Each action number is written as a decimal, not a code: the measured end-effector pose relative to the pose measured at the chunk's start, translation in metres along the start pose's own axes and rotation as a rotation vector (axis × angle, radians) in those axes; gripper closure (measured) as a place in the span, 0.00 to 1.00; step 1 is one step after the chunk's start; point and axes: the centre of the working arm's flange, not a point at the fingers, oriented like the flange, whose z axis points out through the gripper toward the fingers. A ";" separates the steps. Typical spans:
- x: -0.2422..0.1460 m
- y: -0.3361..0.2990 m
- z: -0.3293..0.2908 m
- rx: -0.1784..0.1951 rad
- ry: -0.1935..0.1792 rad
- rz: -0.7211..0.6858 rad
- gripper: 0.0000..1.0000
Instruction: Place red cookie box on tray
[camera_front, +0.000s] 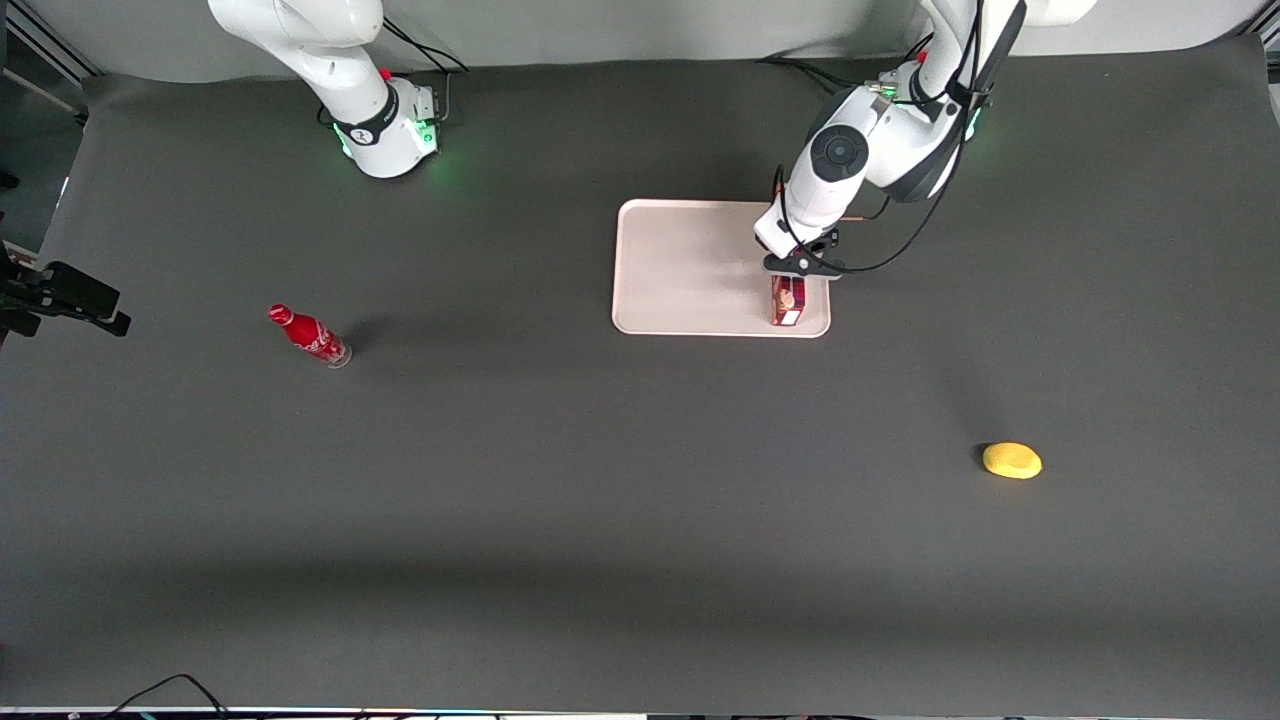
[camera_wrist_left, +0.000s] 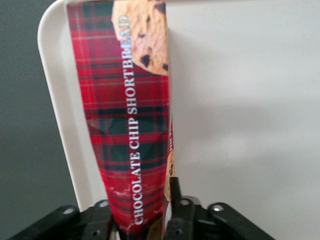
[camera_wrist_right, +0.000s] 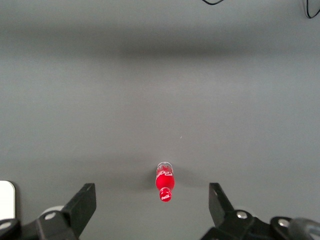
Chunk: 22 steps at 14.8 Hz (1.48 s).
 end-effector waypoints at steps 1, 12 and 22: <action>0.000 0.000 0.001 0.000 -0.002 -0.001 0.53; 0.022 0.002 -0.026 0.003 -0.013 -0.027 0.00; 0.130 -0.128 -0.320 0.010 0.015 -0.049 0.00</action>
